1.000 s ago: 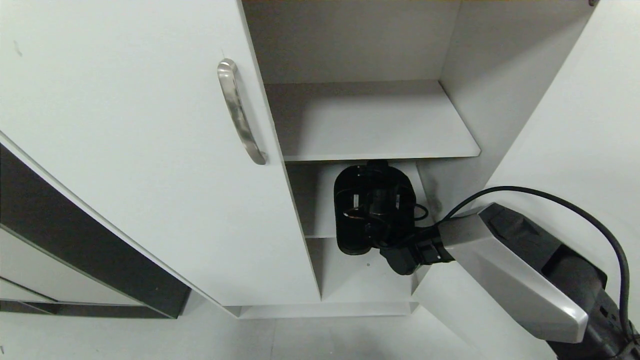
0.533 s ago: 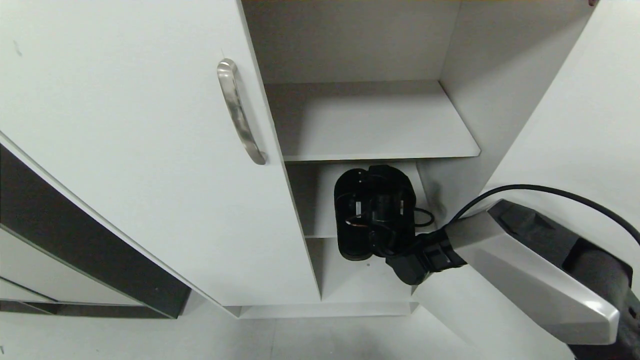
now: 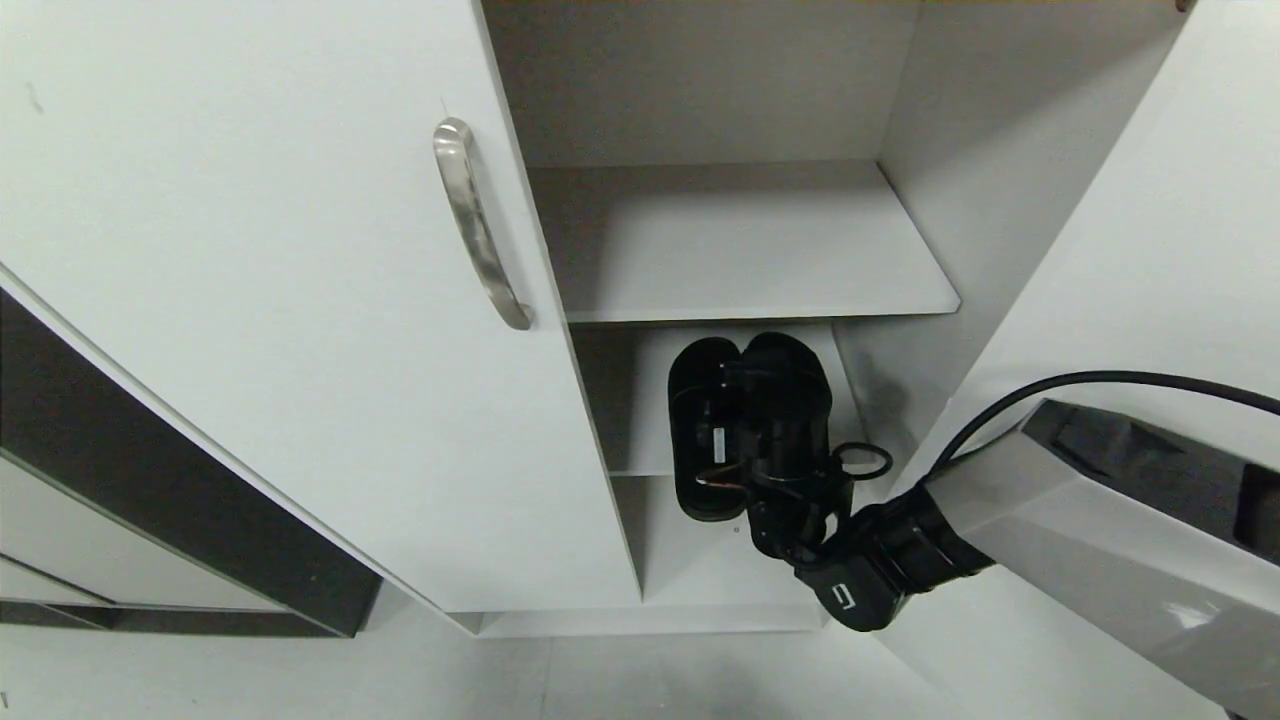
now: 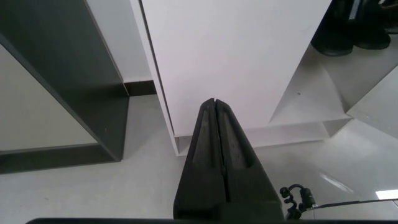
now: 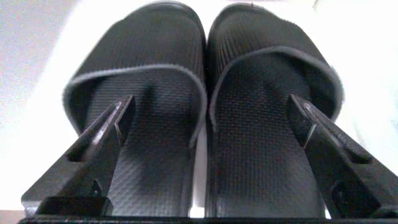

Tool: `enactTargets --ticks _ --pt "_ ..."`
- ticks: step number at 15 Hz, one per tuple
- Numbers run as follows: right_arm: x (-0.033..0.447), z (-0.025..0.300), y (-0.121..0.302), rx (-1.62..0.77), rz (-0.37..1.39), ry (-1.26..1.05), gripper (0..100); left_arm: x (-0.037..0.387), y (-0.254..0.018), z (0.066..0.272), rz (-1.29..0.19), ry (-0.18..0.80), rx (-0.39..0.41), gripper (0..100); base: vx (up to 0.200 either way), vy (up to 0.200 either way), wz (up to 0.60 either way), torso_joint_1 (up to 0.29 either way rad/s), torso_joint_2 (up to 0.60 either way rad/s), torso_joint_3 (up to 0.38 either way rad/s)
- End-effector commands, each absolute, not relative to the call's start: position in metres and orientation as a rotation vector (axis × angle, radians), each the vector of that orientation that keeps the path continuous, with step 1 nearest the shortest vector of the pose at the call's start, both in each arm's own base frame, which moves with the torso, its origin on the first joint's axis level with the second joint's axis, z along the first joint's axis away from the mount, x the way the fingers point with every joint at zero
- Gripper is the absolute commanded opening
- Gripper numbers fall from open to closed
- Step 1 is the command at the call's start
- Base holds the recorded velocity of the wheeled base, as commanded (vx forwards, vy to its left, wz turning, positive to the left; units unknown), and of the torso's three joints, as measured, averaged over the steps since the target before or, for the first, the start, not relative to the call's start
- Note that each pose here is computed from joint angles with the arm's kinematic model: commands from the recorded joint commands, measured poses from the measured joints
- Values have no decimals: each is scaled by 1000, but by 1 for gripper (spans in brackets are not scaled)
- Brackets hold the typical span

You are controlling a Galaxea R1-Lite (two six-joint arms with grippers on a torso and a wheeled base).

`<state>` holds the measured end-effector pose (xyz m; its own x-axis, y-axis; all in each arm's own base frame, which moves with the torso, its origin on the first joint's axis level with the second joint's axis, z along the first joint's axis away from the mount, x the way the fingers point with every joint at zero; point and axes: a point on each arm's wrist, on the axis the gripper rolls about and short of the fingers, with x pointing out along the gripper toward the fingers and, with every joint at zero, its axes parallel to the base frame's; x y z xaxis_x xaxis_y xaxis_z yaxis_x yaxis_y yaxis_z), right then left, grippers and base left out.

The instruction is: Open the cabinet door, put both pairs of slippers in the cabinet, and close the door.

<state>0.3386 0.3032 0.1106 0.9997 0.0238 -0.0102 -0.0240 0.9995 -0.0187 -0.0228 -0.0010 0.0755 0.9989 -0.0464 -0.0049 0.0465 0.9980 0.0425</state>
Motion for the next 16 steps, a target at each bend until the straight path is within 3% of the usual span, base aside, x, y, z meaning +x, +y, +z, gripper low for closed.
enactTargets --ticks 1,6,13,16 --pt "309 121 297 -17 66 7 100 -23 -1 75 -46 4 43 0 0 0 0 0 0 0" --pt "252 120 282 -32 164 23 100 -23 -1 76 -46 5 43 0 -40 0 0 0 0 0" --pt "251 120 281 -37 164 20 100 -23 -1 75 -46 4 43 0 -200 0 0 3 2 0" --pt "250 123 280 -16 161 -2 100 -23 -1 75 -46 4 43 0 0 0 0 0 0 0"
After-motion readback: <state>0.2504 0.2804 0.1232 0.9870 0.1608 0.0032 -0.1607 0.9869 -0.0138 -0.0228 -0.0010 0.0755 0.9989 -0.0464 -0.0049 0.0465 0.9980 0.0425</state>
